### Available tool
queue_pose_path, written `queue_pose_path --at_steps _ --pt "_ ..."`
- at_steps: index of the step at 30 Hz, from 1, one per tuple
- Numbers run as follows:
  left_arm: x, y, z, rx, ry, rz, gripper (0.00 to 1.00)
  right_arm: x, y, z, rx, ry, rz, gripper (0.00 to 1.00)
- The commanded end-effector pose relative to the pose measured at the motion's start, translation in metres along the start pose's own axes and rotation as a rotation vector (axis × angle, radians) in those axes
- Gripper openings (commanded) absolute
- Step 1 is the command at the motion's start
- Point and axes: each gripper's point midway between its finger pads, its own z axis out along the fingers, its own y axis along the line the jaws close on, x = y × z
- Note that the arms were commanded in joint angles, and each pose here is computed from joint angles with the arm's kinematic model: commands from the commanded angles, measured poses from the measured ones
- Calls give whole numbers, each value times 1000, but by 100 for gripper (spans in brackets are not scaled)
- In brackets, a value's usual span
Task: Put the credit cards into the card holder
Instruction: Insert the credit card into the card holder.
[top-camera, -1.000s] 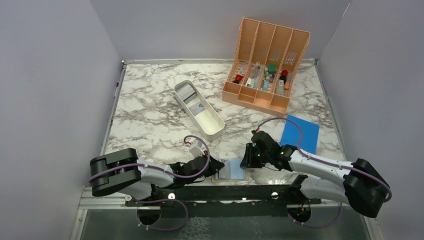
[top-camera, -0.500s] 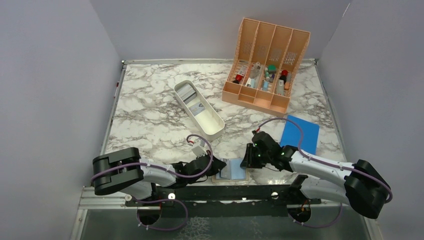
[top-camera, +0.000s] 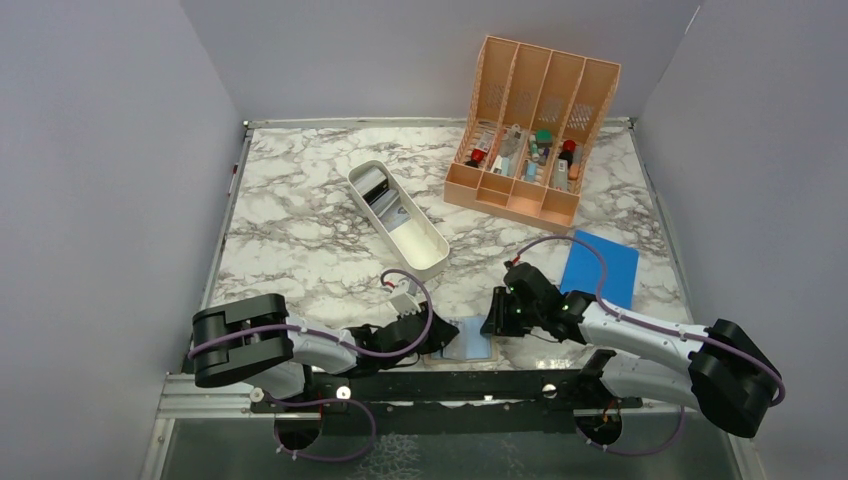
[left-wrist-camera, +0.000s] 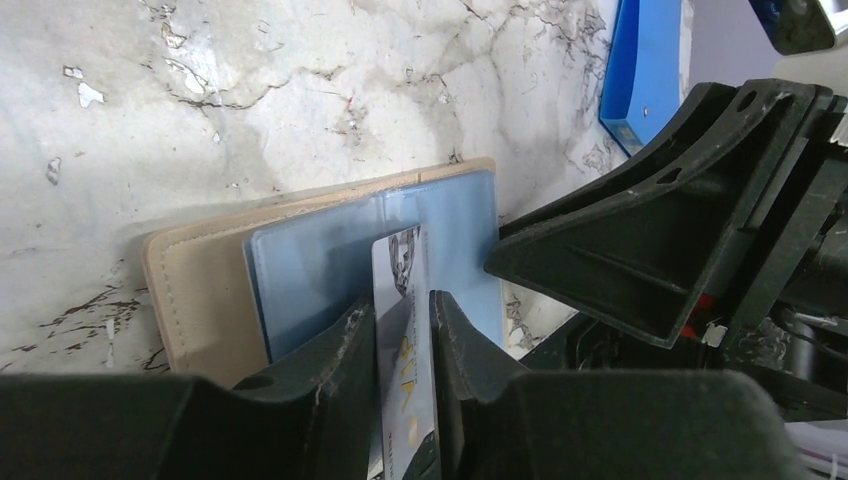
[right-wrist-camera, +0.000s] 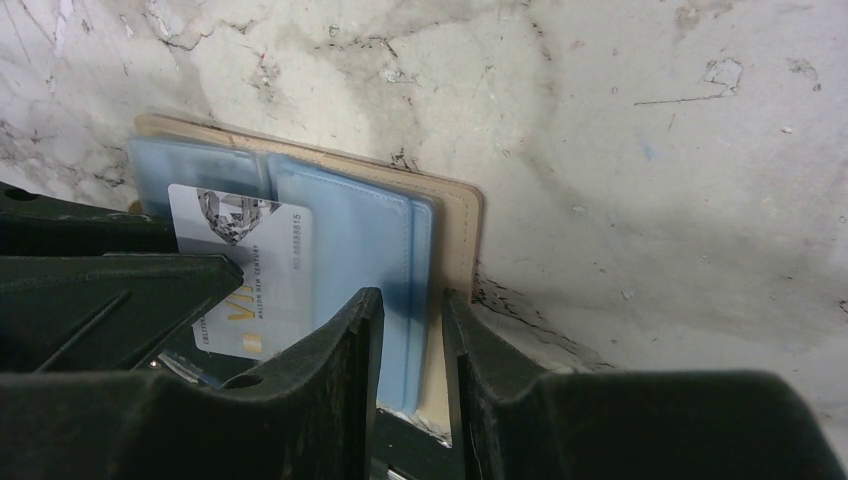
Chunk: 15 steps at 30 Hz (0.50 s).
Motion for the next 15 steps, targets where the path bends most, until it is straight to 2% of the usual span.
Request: queue_pose_path --at_steps 1,3,5,15 --pt "-2 6 0 -16 -25 14 24 10 -13 2 40 23 -8 33" --pt "-4 8 0 -21 -37 15 8 10 -12 2 38 24 -9 33" --pt "-8 7 0 -22 -53 23 0 9 -11 2 35 24 -10 33" --pt "-12 5 10 -45 -91 2 0 7 -9 0 30 17 -14 33"
